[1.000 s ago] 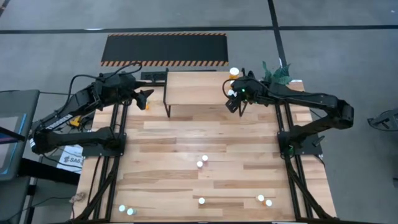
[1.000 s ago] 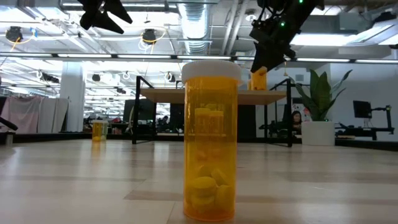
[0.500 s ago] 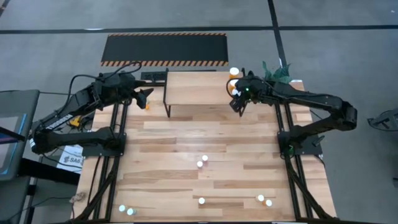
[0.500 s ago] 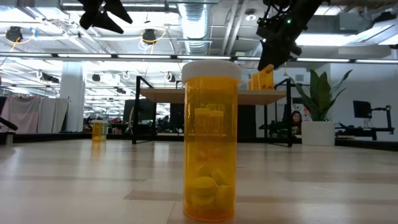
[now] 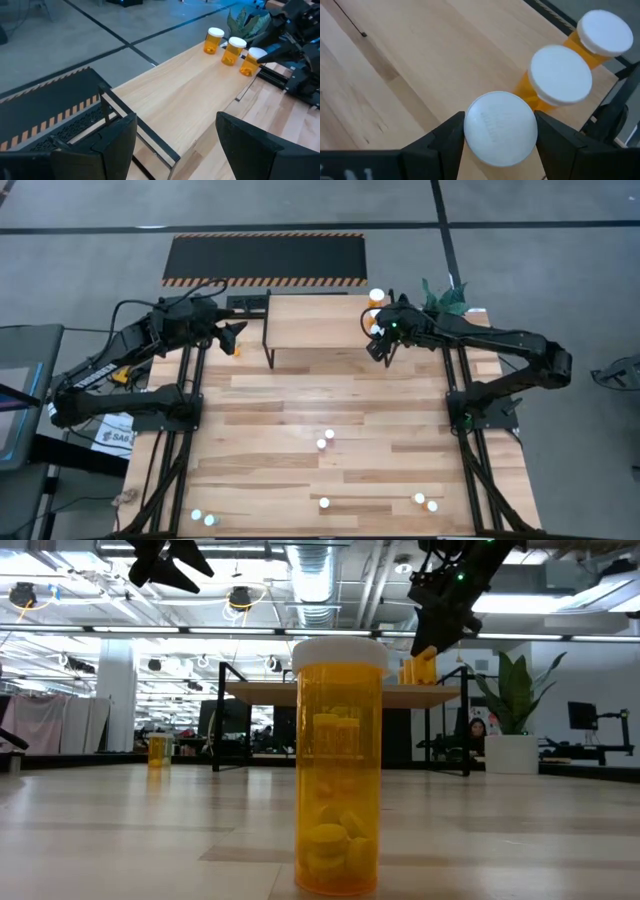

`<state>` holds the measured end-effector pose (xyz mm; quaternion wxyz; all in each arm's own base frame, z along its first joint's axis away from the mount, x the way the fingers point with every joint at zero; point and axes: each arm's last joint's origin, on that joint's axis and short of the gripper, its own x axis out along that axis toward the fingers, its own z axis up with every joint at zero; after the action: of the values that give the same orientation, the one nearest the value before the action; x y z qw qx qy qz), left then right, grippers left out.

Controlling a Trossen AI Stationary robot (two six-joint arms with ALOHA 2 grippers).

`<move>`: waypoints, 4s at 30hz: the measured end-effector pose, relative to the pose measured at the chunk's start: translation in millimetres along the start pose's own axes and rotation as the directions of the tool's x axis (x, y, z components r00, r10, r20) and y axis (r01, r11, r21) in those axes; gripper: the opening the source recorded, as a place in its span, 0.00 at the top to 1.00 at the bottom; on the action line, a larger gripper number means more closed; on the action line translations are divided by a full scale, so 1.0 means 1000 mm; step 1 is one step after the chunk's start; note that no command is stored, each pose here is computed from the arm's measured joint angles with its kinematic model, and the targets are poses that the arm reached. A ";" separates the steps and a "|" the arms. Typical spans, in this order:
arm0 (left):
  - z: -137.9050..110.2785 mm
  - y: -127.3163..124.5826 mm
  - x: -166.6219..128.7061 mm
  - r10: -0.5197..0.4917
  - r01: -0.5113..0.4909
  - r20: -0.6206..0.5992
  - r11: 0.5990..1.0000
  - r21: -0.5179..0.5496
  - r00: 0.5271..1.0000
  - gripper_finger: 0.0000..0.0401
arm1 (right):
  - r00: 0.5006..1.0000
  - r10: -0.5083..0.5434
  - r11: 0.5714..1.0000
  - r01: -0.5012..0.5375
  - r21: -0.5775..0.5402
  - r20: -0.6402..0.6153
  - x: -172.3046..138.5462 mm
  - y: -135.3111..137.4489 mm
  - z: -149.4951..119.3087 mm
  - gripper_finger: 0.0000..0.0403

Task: Pick and place medicine bottles onto shelf by color
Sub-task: Put the large orange pill bottle on the shelf aligned with the other large orange pill bottles, then put the right small orange pill bottle on the shelf

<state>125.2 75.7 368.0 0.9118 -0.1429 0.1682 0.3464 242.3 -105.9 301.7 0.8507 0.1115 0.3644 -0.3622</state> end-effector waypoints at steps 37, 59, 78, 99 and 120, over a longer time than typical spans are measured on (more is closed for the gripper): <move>0.000 0.000 0.000 -0.002 0.002 0.002 1.000 -0.010 1.000 0.36 | 1.000 0.009 1.000 -0.009 -0.024 -0.021 -0.001 0.002 -0.002 0.43; 0.000 0.000 0.000 -0.009 0.009 0.000 1.000 -0.016 1.000 0.36 | 1.000 -0.010 1.000 0.009 -0.027 -0.027 0.000 0.001 -0.003 0.35; 0.000 0.000 0.000 -0.009 0.009 0.000 1.000 -0.016 1.000 0.36 | 1.000 0.001 0.995 0.001 -0.101 0.019 -0.024 -0.001 0.020 0.15; -0.022 -0.005 -0.004 -0.268 0.285 -0.269 0.958 0.028 0.925 0.36 | 0.693 0.699 0.715 -0.678 0.172 -0.174 -0.115 0.066 0.025 0.20; -0.042 -0.068 -0.017 -0.644 0.645 -0.471 0.740 -0.187 0.602 0.36 | 0.642 0.628 0.762 -0.623 0.179 -0.440 -0.189 0.125 -0.061 0.21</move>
<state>151.1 1.0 346.5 0.8968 -0.2784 0.3392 -0.0562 207.5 112.2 382.1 0.8059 0.3203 0.4979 -0.0094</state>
